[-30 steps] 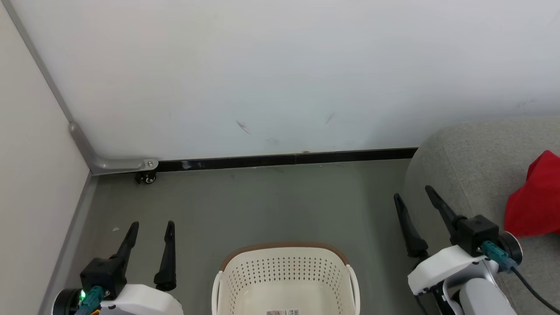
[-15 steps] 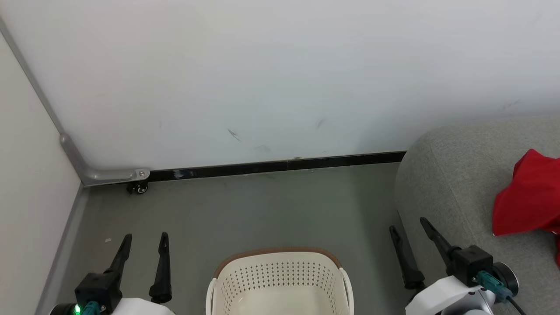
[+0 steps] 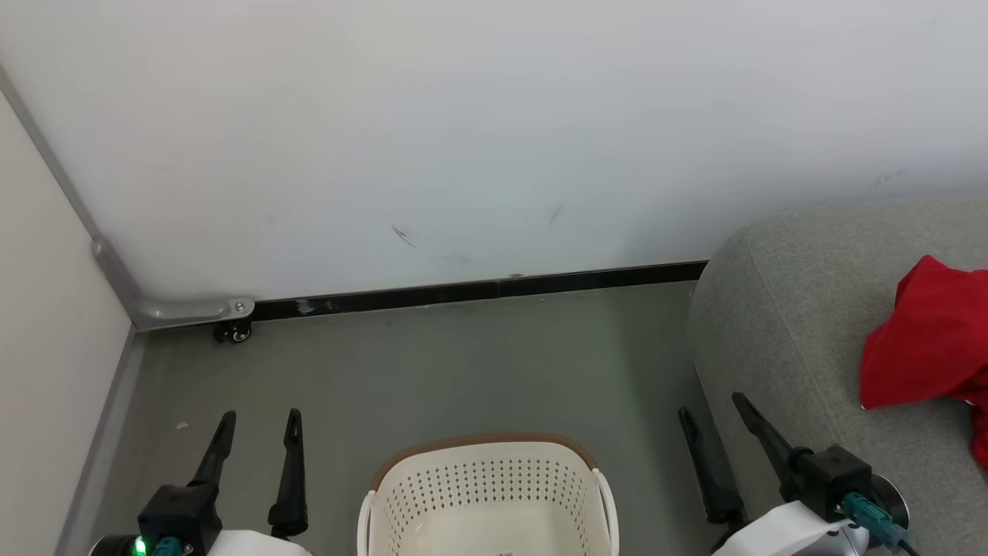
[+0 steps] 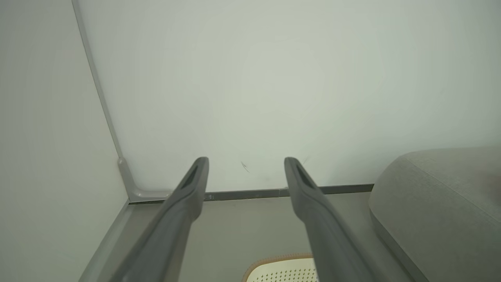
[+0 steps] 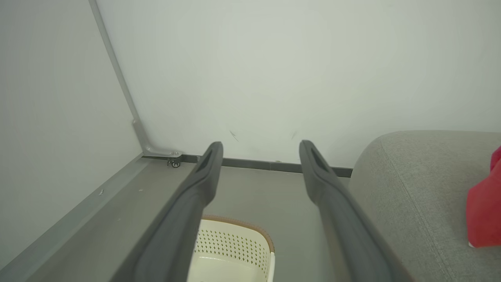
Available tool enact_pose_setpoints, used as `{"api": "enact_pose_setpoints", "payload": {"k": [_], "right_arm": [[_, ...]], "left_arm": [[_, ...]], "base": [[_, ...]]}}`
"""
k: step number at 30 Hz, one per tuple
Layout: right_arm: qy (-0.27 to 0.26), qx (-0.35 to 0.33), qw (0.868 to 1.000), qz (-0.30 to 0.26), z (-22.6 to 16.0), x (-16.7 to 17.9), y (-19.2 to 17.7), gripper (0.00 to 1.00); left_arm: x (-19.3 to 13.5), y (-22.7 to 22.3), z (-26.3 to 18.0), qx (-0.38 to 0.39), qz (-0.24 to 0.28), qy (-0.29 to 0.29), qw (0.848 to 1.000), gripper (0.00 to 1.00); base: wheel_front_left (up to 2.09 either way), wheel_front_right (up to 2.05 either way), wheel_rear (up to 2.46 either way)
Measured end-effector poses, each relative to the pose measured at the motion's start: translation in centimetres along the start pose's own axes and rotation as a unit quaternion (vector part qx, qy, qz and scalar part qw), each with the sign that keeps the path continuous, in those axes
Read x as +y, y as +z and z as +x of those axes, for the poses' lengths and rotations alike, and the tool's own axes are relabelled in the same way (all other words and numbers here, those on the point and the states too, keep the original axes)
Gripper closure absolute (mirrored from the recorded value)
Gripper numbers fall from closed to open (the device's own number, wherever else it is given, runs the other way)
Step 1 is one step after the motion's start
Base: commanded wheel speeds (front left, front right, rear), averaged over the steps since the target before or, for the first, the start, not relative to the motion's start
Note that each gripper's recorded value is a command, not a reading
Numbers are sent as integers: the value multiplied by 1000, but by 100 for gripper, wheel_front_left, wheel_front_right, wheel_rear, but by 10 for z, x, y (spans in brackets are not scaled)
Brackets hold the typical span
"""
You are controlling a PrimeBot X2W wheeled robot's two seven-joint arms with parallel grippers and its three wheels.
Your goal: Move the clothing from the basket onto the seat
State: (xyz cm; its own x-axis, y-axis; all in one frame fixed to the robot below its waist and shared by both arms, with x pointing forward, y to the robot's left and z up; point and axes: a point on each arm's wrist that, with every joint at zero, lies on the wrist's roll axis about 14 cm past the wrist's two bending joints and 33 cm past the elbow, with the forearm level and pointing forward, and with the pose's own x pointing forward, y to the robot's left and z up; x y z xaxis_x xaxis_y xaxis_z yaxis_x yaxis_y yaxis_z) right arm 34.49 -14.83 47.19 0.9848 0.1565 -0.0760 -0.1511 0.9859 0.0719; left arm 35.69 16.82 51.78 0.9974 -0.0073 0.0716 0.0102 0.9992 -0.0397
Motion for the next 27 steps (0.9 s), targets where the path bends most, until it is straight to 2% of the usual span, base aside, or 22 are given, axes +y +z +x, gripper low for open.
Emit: {"api": "enact_pose_setpoints", "payload": {"k": [27], "right_arm": [[13, -1, 1000, 3, 2, 9, 7, 0]], "left_arm": [[5, -7, 0, 7, 13, 20, 1000, 0]], "base": [[0, 0, 0]]}}
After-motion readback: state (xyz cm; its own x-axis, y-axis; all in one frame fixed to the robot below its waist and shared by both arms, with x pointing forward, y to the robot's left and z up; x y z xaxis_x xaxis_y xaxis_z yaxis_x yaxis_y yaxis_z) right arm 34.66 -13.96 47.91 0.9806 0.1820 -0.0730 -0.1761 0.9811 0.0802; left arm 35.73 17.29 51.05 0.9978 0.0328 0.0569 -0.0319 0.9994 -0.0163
